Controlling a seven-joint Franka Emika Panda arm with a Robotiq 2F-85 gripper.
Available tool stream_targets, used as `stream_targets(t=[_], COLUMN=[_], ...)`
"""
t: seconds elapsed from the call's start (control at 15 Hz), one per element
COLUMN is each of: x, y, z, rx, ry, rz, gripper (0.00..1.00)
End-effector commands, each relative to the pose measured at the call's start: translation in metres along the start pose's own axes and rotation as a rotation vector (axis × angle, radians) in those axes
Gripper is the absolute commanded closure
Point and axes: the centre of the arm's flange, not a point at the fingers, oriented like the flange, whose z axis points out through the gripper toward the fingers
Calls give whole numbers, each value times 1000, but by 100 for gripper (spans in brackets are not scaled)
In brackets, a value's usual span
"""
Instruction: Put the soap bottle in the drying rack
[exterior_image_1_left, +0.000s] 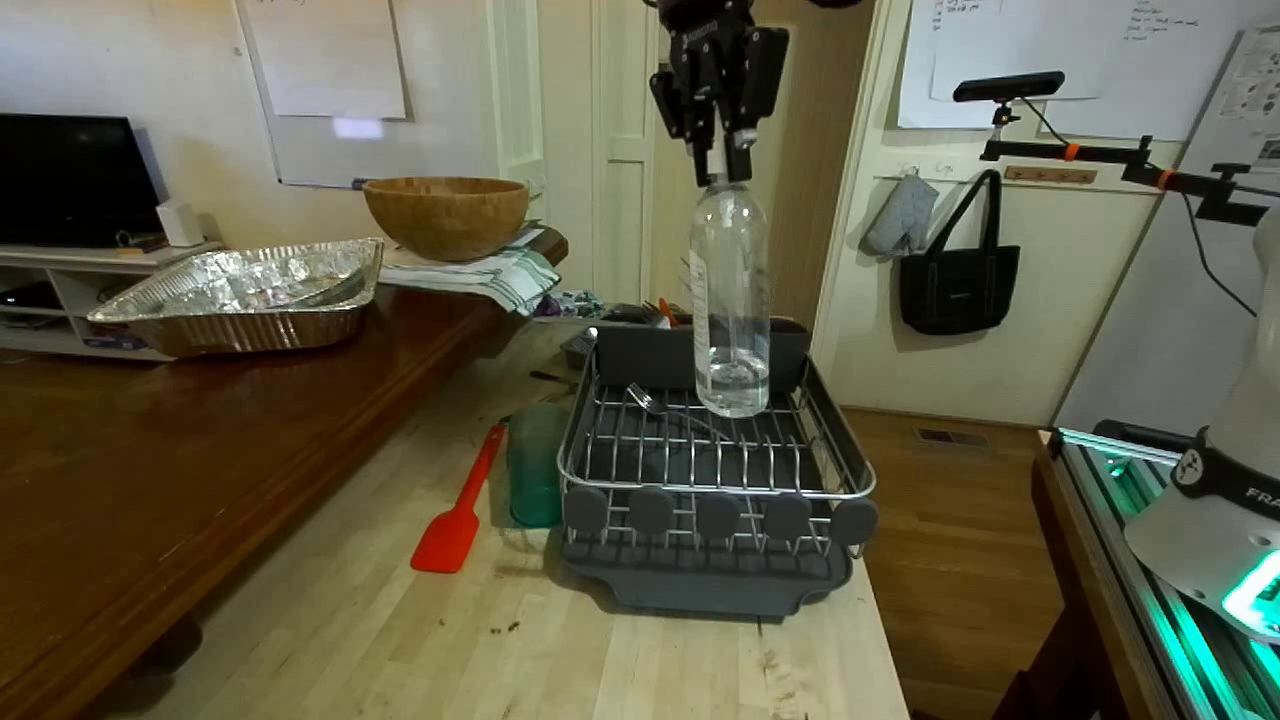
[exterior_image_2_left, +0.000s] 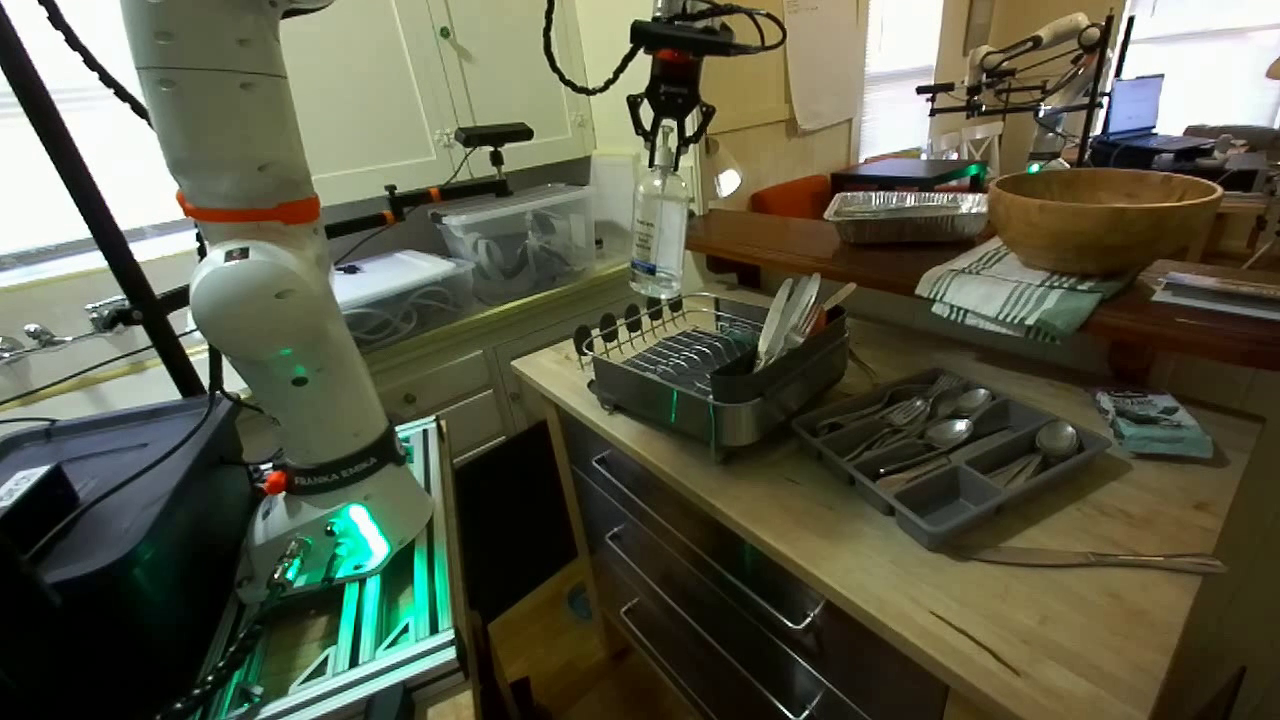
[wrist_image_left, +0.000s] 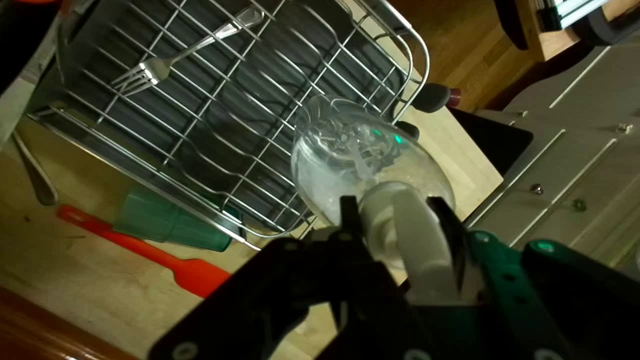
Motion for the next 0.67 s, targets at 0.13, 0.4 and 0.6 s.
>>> stream_targets(t=[0.13,0.4,0.6], x=[18,19,20], y=[16,16,17], z=[30,39,40], rx=[42,59,60], ry=[-44,-38,-37], rz=[-280,-298,-320], gripper=[88,63,63])
